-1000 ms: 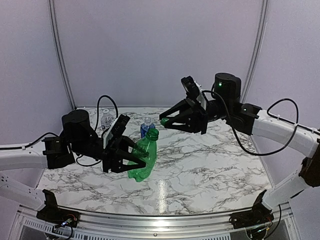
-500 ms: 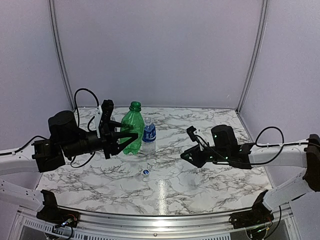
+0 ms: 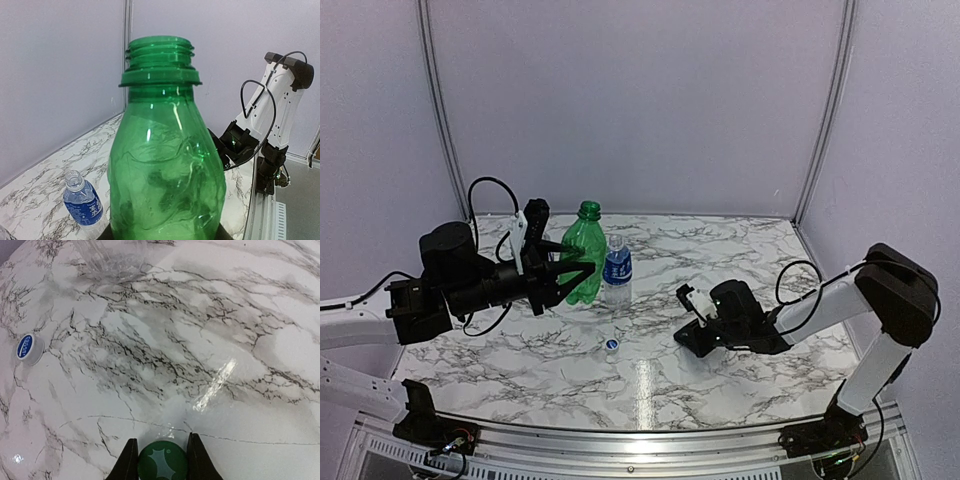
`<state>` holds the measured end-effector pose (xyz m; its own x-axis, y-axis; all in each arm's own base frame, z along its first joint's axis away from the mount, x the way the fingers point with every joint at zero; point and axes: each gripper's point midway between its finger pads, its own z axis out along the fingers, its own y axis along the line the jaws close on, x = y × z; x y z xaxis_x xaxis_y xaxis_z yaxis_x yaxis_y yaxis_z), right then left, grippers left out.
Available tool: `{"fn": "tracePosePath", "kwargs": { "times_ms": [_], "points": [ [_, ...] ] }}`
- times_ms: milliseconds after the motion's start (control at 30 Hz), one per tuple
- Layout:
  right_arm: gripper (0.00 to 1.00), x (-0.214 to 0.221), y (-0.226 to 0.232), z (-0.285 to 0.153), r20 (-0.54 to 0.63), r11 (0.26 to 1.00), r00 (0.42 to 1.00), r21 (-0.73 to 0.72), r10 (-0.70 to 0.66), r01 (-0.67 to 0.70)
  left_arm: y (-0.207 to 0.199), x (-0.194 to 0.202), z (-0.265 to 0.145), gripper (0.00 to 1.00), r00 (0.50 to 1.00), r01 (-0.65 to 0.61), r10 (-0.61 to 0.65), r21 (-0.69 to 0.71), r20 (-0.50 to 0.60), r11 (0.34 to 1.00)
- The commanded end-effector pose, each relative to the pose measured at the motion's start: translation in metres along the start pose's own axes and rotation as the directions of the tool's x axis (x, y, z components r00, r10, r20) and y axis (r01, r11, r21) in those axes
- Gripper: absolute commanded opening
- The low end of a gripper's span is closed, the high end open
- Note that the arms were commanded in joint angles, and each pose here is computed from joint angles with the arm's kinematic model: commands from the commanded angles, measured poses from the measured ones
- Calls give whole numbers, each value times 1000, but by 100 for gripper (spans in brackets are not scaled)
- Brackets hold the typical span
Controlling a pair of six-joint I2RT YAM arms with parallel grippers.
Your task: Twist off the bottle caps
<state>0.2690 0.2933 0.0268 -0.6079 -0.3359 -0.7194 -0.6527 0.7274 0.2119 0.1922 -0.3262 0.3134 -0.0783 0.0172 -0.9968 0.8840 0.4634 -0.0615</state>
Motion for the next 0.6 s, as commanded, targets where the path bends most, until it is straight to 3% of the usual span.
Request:
{"fn": "tracePosePath", "kwargs": {
  "times_ms": [0,133,367,567],
  "points": [
    [13,-25,11,7,72,999,996,15,-45,44,5,-5,0,14,1000,-26,26,-24,10,999],
    [20,-20,13,10,54,998,997,23,-57,56,7,-2,1,15,1000,-28,28,-34,2,999],
    [63,-31,18,-8,60,997,995,30,-79,77,10,7,1,15,1000,-27,26,-47,-17,999],
    [85,-83,51,-62,196,989,975,-78,-106,124,9,18,3,15,998,-55,53,-39,-44,998]
  ]
}}
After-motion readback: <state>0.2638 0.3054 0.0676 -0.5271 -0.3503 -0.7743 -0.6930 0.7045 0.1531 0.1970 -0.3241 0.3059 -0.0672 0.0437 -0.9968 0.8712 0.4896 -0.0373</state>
